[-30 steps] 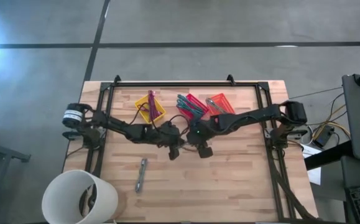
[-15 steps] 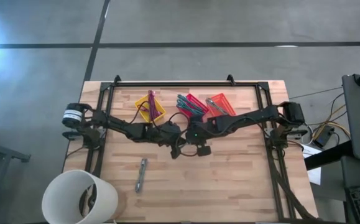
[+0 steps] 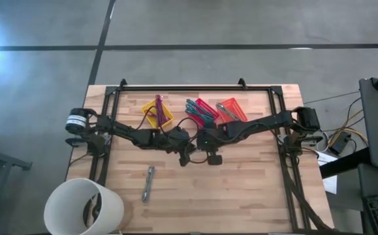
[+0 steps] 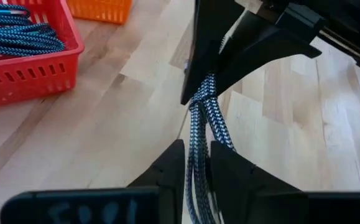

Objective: Pick & Place USB Port
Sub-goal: Put the bottom black white USB cable into the orange bin

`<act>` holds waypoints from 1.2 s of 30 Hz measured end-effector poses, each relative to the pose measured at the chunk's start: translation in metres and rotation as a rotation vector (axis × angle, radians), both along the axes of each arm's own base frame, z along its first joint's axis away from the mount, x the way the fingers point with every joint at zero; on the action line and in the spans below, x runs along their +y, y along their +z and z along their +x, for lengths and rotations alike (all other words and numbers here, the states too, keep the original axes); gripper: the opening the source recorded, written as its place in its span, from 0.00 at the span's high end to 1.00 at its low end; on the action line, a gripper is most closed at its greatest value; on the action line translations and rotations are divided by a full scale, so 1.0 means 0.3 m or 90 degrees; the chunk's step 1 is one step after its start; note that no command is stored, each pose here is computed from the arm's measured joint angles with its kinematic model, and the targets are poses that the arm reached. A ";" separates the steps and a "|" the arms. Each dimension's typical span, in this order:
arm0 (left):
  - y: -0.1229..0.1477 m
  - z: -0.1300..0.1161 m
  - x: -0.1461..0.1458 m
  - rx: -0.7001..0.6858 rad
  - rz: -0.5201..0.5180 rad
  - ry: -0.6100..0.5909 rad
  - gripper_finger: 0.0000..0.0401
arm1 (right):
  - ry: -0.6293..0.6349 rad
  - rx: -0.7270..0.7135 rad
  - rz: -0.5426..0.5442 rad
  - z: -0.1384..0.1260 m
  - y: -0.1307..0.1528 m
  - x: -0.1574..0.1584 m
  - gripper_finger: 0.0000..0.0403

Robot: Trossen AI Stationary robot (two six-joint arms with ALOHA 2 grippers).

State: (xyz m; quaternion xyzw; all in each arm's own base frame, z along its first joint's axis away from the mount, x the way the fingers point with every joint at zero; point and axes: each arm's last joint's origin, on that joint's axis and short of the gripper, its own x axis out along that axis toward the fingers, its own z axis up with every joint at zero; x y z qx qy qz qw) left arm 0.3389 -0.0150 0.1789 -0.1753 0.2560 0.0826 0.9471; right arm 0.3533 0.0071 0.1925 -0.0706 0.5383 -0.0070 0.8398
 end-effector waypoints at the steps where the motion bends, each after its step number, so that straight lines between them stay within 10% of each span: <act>1: 0.000 0.000 0.000 0.000 0.001 0.002 0.81 | -0.009 0.007 0.004 -0.004 -0.002 0.001 0.95; 13: 0.001 0.000 0.006 -0.001 0.039 0.028 0.72 | -0.130 0.117 0.036 -0.093 0.023 0.016 0.95; 24: -0.002 -0.002 0.006 0.004 0.041 0.028 0.72 | -0.271 -0.031 -0.099 -0.268 0.223 -0.140 0.95; 36: -0.003 -0.003 0.006 0.006 0.040 0.028 0.73 | -0.432 -0.189 -0.025 -0.429 0.063 -0.425 0.95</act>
